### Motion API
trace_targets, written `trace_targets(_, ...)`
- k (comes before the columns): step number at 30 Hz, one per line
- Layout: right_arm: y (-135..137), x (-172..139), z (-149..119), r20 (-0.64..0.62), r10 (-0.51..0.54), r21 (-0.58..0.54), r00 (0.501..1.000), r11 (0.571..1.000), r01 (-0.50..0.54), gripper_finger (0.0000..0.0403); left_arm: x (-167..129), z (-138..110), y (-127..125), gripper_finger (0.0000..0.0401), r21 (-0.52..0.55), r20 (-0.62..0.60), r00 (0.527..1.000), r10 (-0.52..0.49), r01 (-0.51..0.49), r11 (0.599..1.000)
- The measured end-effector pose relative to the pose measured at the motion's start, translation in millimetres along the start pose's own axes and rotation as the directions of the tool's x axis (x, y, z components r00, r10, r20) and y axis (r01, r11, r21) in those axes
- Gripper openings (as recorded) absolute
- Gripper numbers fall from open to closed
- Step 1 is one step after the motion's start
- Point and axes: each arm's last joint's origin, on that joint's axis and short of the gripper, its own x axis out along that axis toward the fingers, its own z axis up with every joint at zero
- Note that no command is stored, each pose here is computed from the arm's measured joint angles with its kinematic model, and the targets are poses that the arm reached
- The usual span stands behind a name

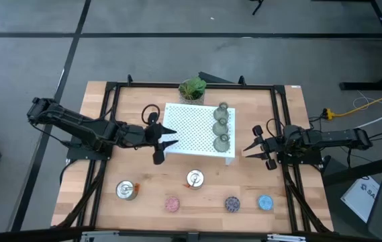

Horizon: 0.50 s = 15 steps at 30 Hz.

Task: Stock candles and vases on shelf
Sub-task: Put the pink patterned scented candle on the shelf

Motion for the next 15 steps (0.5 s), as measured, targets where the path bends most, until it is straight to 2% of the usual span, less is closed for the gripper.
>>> trace_targets(7, 0.0, 0.3, -0.3, -0.005, 0.001, 0.001, 1.000, 1.000, -0.001, 0.0124, 0.0, 0.7, -2.4, 0.0161, 0.045, -0.001, 0.997, -0.076, 0.076, 0.996)
trace_targets(15, 0.0, 0.3, -0.3, -0.005, 0.001, 0.001, 1.000, 1.000, -0.001, 0.0124, -0.3, 7.6, -3.1, 0.0163, 0.138, 0.067, 0.995, -0.079, 0.069, 0.988)
